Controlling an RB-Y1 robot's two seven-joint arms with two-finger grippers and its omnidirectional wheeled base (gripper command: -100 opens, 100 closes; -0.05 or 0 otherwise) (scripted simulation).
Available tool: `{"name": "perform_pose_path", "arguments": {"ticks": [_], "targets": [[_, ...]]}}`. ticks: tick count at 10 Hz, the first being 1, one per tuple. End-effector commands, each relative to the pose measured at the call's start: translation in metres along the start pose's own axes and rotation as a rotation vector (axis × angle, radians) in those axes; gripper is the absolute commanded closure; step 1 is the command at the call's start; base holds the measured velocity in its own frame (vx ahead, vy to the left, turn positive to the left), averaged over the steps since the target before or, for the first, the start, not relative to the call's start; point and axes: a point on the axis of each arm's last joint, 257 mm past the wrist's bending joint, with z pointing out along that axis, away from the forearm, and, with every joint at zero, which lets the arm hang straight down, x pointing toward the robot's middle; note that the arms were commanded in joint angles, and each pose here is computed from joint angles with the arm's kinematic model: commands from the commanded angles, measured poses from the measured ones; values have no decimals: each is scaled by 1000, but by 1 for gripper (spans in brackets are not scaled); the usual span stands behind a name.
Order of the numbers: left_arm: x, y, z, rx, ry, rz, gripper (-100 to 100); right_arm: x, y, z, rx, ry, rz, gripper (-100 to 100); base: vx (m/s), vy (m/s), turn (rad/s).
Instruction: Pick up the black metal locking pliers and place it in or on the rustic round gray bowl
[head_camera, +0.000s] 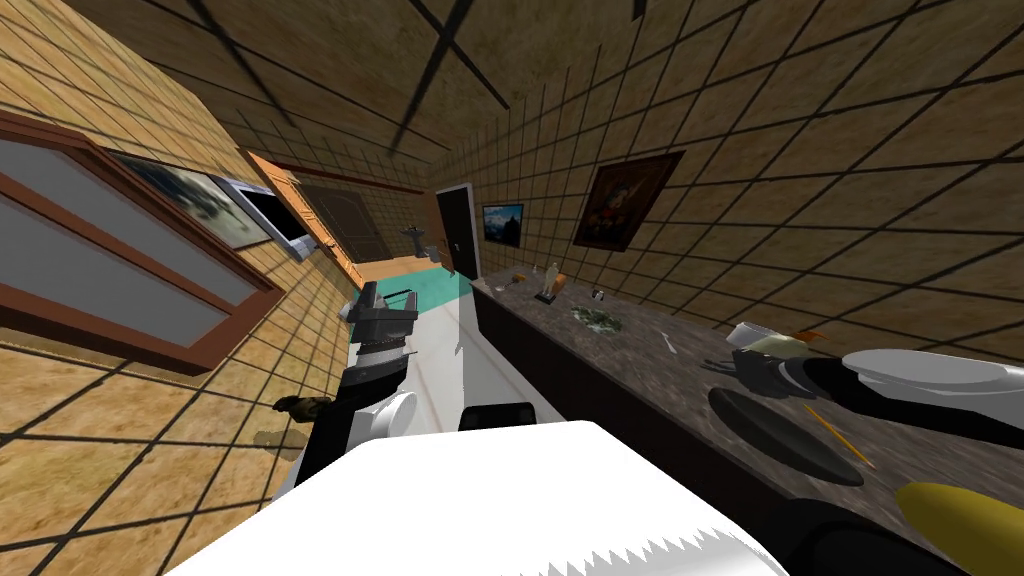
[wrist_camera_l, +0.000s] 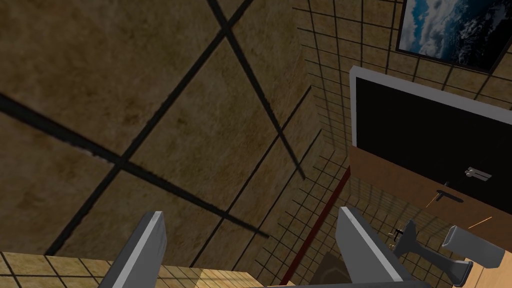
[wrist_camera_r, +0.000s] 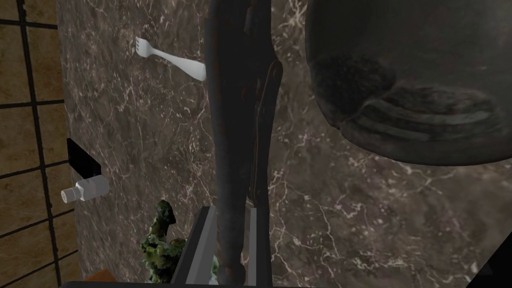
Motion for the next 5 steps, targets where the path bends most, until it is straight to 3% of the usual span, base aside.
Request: {"name": "perform_pose_path", "arguments": {"ticks": [1, 5], "targets": [[0, 0, 0, 0, 0, 0, 0, -4, -3, -2, -4, -5, 0, 100, -44, -17, -29], [0, 0, 0, 0, 0, 0, 0, -23, -17, -3, -12, -32, 9, 100, -28, -24, -92]]}}
